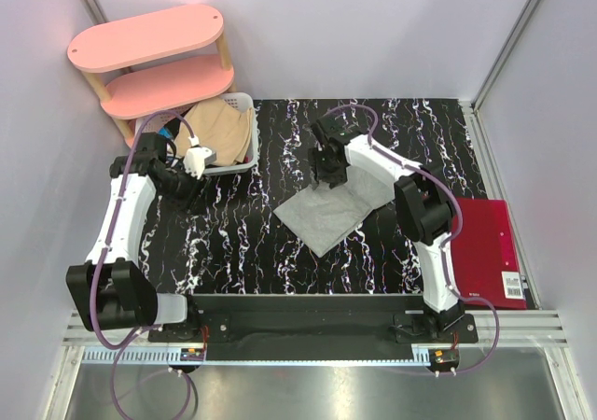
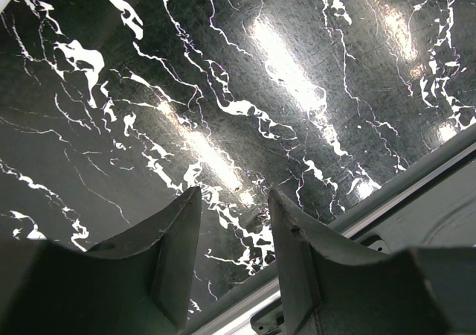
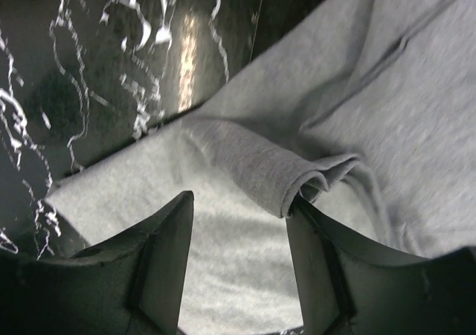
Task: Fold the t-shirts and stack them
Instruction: Fold the folded rectangular tshirt in 1/3 of the way, then grab one side of the 2/3 rectangular tshirt with right arm
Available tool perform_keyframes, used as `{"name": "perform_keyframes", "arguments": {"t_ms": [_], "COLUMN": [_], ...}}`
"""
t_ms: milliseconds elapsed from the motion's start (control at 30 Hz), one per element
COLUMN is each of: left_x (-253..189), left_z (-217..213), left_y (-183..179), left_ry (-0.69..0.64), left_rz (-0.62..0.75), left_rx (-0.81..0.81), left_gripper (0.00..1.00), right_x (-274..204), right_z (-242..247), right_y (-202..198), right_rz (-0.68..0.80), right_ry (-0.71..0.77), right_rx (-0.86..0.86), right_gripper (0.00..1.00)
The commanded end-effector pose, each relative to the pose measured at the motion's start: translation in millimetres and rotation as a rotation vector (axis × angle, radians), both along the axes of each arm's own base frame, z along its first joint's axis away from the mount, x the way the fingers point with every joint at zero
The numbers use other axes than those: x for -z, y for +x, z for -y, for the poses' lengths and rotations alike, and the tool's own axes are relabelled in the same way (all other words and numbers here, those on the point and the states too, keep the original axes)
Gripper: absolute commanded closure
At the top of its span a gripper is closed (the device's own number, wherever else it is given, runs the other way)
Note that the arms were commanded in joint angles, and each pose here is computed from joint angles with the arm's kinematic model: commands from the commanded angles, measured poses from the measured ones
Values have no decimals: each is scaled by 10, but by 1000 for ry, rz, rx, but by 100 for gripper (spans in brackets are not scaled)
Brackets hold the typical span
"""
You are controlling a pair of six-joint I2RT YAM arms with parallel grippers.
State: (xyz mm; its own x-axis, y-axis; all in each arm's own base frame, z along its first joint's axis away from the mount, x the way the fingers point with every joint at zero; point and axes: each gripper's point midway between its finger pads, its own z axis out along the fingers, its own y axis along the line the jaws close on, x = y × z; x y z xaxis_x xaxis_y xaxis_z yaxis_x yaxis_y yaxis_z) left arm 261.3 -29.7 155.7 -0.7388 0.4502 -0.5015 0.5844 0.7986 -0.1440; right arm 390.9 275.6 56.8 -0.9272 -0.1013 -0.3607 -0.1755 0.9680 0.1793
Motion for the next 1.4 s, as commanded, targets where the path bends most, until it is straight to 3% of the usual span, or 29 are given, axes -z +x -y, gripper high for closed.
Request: {"name": "perform_keyframes", "arguments": {"t_ms": [0, 133, 400, 567, 667, 800, 1000, 1100, 1367], "left_x": [-95, -59, -43, -28, -61, -112, -19, 86, 33], "left_z": [-27, -16, 8, 34, 27, 32, 7, -26, -31], "left_y": [37, 11, 0, -2, -1, 62, 194, 218, 214], "left_ry": [22, 18, 5, -12, -8, -17, -33, -50, -65], "left_rz": [61, 49, 41, 27, 38, 58, 56, 21, 41], "left_rx": [9, 12, 20, 16, 12, -16, -97, -134, -140], "left_gripper": [54, 54, 54, 55, 55, 54, 54, 55, 55], "right_x": [-1, -27, -80, -470, -793, -1125, -723, -528, -49], "right_z": [-37, 2, 411, 537, 474, 30, -487, -643, -683], "right_y": [285, 561, 849, 982, 810, 232, -806, -1138, -1267], "right_rz": [36, 94, 185, 284, 309, 363, 443, 495, 573], "right_ry": [30, -12, -272, -314, -306, -288, -494, -576, -804], "right_rx": [-45, -55, 19, 118, 118, -66, -360, -432, -447], "right_gripper": [40, 40, 37, 33, 34, 33, 29, 28, 24]}}
